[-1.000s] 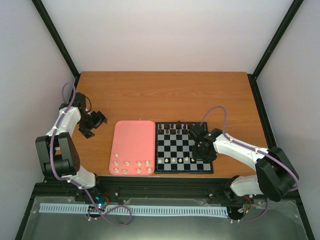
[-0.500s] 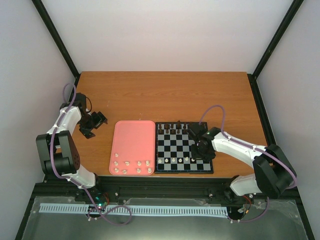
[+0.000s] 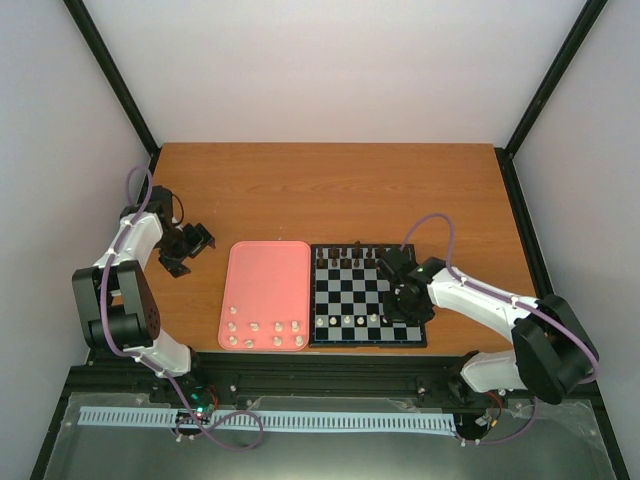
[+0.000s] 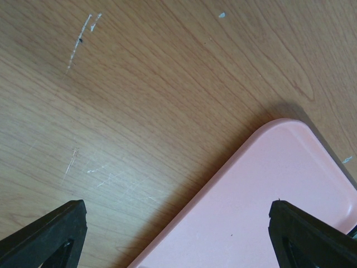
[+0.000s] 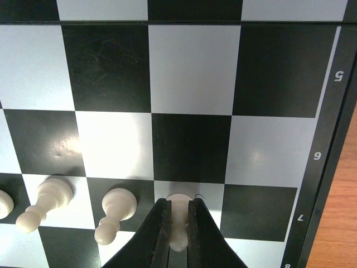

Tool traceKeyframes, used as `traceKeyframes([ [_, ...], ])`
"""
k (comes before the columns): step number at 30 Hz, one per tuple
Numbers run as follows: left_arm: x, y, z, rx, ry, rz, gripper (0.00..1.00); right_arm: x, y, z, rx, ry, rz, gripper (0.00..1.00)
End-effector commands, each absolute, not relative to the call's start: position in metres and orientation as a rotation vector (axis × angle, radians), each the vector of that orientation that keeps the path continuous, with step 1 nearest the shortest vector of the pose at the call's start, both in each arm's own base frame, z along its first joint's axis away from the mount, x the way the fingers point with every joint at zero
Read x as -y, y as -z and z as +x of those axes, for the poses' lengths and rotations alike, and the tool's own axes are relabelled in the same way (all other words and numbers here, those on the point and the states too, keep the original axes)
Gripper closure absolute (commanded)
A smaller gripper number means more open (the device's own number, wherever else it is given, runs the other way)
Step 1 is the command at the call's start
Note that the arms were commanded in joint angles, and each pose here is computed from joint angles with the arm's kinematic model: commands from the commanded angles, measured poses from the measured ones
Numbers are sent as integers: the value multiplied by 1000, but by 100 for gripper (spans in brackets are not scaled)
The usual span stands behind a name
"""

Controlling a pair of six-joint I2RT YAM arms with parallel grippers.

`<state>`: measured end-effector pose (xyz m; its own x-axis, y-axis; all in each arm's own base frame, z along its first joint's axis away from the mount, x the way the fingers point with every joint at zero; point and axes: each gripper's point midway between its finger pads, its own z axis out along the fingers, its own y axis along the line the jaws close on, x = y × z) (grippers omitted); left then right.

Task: Set up the chess pieces on the board
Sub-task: Place the chess piece on the chessboard.

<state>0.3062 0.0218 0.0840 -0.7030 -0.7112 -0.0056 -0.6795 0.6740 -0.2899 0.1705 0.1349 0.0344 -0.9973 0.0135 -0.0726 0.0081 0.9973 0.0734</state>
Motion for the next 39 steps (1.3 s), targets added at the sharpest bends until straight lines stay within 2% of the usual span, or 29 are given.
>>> traceKeyframes([
  [1, -24, -91, 315, -2734, 429, -1146, 0, -124, -26, 155, -3124, -69, 56, 97],
  [14, -23, -90, 315, -2734, 431, -1145, 0, -116, -23, 153, -3144, 5, 51, 96],
  [20, -23, -89, 316, -2736, 432, -1146, 0, -116, -28, 158, -3124, 18, 39, 72],
  [30, -23, -89, 316, -2736, 435, -1147, 0, -115, -48, 165, -3081, 24, 36, 69],
  [35, -23, -90, 317, -2734, 435, -1147, 0, -128, -83, 178, -3015, -71, -22, 61],
  [39, -23, -90, 318, -2734, 439, -1146, 0, -137, -104, 185, -2993, -125, -86, 59],
])
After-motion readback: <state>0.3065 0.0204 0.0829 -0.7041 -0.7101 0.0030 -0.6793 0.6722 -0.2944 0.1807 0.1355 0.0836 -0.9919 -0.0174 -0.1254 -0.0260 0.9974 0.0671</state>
